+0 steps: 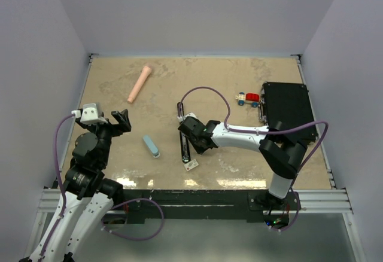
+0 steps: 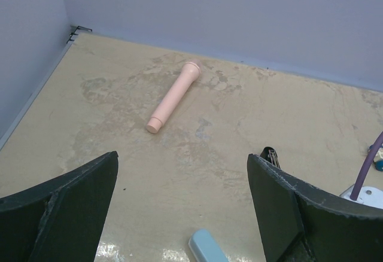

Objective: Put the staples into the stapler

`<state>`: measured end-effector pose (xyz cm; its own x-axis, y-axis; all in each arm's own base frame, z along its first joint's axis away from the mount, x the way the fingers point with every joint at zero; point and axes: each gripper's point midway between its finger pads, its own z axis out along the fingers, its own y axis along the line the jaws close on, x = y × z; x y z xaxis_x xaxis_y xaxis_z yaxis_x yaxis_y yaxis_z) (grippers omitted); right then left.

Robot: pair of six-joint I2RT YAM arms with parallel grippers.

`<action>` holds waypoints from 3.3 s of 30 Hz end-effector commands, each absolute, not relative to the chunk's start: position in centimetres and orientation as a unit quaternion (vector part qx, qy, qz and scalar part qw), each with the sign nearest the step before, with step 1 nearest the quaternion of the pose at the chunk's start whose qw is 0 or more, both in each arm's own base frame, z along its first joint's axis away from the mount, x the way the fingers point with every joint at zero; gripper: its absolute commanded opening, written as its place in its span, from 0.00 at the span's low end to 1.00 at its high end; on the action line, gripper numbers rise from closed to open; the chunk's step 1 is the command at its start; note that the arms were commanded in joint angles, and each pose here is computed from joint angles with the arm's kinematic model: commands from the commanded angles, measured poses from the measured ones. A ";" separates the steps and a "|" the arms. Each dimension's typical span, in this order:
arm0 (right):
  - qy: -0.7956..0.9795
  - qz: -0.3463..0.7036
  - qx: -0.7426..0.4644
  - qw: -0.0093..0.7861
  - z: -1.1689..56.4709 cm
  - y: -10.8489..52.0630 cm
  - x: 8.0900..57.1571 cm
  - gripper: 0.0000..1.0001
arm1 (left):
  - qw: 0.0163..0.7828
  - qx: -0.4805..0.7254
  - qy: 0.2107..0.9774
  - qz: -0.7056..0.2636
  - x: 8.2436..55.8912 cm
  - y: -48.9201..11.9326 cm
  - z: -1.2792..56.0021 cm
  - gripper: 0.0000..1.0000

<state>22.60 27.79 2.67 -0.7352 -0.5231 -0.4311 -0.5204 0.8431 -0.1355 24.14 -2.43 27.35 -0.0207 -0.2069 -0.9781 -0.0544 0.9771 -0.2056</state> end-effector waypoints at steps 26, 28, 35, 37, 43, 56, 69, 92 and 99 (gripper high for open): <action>0.927 0.028 -0.284 0.242 4.7 28.7 22.4 0.27 | 0.707 -0.089 0.699 -0.055 24.2 -2.3 28.3 0.93; 0.927 0.031 -0.281 0.246 5.2 28.7 22.4 0.29 | 0.707 -0.089 0.699 -0.055 24.2 -2.3 28.3 0.93; 0.920 0.061 -0.288 0.257 7.0 29.5 22.2 0.31 | 0.707 -0.089 0.699 -0.055 24.2 -2.3 28.3 0.93; 0.920 0.058 -0.286 0.260 6.9 29.4 22.3 0.30 | 0.707 -0.089 0.700 -0.056 24.3 -2.4 28.3 0.93; 0.925 0.034 -0.285 0.248 5.1 28.9 22.5 0.23 | 0.707 -0.089 0.699 -0.056 24.2 -2.3 28.3 0.93; 0.925 0.035 -0.299 0.233 3.5 29.3 22.3 0.18 | 0.707 -0.089 0.699 -0.057 24.3 -2.4 28.3 0.93; 0.925 0.040 -0.261 0.274 7.1 28.9 23.0 0.21 | 0.708 -0.088 0.699 -0.058 24.3 -2.4 28.3 0.93; 0.932 0.033 -0.276 0.234 3.5 28.2 22.0 0.12 | 0.707 -0.089 0.699 -0.057 24.2 -2.4 28.3 0.93; 0.931 0.033 -0.280 0.233 3.4 28.1 21.8 0.00 | 0.709 -0.089 0.697 -0.058 24.2 -2.4 28.4 0.93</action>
